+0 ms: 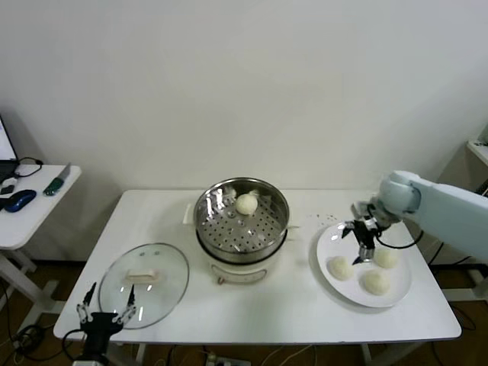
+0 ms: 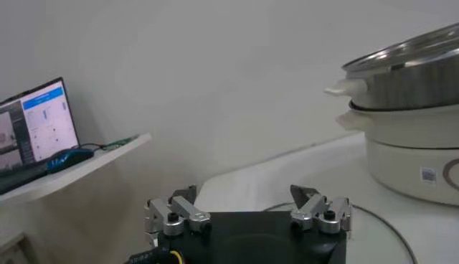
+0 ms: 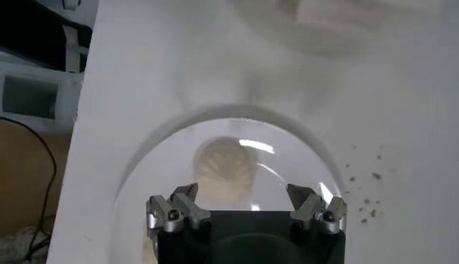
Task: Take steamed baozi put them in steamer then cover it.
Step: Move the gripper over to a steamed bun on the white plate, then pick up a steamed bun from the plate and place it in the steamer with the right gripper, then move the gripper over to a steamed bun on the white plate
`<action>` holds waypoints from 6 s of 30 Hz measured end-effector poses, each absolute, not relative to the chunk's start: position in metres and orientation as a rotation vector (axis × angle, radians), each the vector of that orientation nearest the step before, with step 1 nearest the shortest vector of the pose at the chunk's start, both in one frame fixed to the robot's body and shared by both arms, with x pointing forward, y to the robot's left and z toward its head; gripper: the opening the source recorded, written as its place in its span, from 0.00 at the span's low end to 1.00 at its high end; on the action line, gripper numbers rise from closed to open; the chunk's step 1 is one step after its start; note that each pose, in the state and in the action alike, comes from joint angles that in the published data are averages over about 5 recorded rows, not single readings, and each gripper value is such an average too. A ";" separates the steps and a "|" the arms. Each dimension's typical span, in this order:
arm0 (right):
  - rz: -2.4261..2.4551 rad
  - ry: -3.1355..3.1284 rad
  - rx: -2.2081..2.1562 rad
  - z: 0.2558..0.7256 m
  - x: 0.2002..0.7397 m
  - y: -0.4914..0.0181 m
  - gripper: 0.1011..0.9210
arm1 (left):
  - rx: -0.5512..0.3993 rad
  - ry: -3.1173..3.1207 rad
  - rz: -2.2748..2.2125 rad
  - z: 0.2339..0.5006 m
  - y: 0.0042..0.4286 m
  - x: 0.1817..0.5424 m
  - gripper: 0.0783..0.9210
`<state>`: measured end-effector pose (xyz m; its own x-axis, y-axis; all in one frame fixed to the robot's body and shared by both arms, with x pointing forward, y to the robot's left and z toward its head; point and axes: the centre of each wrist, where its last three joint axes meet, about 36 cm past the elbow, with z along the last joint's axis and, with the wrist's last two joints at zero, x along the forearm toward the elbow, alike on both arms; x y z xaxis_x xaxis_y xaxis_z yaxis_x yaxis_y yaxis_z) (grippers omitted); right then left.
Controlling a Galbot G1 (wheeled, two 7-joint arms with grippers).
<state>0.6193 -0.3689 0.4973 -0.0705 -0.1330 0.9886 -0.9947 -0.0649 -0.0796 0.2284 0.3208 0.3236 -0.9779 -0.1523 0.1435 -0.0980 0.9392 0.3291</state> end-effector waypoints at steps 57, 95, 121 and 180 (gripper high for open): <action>1.317 -1.519 1.307 0.664 0.701 -0.296 0.69 | 0.142 -2.927 -0.475 0.324 0.309 0.225 0.88; 1.375 -1.395 1.530 0.597 0.698 -0.002 0.71 | 0.118 -2.949 -0.446 0.338 0.303 0.227 0.88; 1.432 -1.360 1.515 0.617 0.706 -0.020 0.88 | 0.129 -2.941 -0.450 0.337 0.306 0.225 0.88; 1.230 -1.179 1.253 0.455 0.591 -0.420 0.88 | 0.216 -2.858 -0.484 0.331 0.304 0.214 0.88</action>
